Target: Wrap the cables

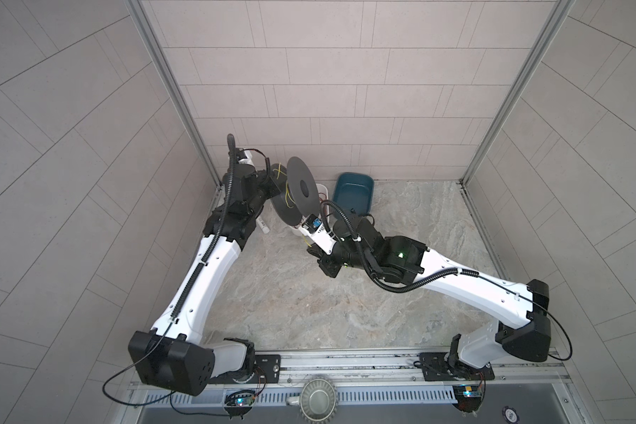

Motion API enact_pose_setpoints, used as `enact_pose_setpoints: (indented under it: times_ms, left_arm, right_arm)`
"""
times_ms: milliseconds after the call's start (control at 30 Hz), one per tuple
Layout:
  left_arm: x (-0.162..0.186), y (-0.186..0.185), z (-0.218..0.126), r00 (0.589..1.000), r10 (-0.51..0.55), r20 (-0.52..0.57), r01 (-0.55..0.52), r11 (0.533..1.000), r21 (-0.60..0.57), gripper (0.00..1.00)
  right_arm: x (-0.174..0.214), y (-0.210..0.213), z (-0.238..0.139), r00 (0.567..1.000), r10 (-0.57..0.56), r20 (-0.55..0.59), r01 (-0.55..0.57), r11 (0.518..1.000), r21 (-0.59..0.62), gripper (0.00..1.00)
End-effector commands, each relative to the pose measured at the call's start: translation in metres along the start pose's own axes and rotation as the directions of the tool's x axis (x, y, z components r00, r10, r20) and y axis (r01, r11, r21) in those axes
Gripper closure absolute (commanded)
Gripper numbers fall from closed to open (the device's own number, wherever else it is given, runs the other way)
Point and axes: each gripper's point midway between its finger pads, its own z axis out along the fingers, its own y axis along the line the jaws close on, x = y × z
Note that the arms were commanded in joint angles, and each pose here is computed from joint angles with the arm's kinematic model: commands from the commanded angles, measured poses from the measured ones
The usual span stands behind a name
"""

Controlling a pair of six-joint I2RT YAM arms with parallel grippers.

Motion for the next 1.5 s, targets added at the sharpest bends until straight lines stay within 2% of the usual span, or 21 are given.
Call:
enact_pose_setpoints:
  times_ms: [0, 167, 333, 733, 867, 1100, 1300, 1467]
  left_arm:
    - [-0.028, -0.019, -0.016, 0.993, -0.030, 0.114, 0.021, 0.997, 0.078, 1.00]
    - [-0.013, -0.032, -0.014, 0.998, -0.024, 0.064, 0.015, 0.990, 0.140, 1.00]
    - [0.002, -0.043, -0.014, 1.000, 0.008, 0.021, -0.012, 0.982, 0.189, 1.00]
    - [0.033, -0.061, -0.026, 0.994, 0.091, -0.066, -0.065, 0.945, 0.321, 1.00]
    - [0.041, -0.072, -0.034, 0.987, 0.137, -0.082, -0.094, 0.913, 0.397, 1.00]
    - [0.052, -0.084, -0.043, 0.971, 0.215, -0.102, -0.140, 0.862, 0.487, 1.00]
    - [0.055, -0.101, -0.055, 0.957, 0.274, -0.099, -0.168, 0.795, 0.582, 1.00]
    - [0.056, -0.105, -0.064, 0.945, 0.316, -0.085, -0.201, 0.767, 0.610, 1.00]
  right_arm:
    - [-0.025, 0.011, -0.008, 0.999, -0.028, 0.041, 0.029, 0.999, -0.035, 1.00]
    - [-0.047, 0.013, -0.008, 0.998, -0.035, 0.059, 0.038, 0.998, -0.044, 1.00]
    - [-0.067, 0.003, -0.009, 0.996, -0.057, 0.062, 0.057, 0.998, 0.010, 1.00]
    - [-0.087, -0.048, -0.016, 0.999, -0.041, 0.031, 0.038, 0.996, 0.083, 1.00]
    - [-0.086, -0.071, -0.022, 0.999, -0.036, -0.004, 0.036, 0.997, 0.061, 1.00]
    - [-0.080, -0.111, -0.031, 0.999, 0.039, -0.019, -0.038, 0.998, 0.044, 1.00]
    - [-0.072, -0.146, -0.030, 0.993, 0.115, -0.022, -0.114, 0.991, 0.069, 1.00]
    - [-0.064, -0.169, -0.030, 0.989, 0.148, -0.031, -0.143, 0.981, 0.129, 1.00]
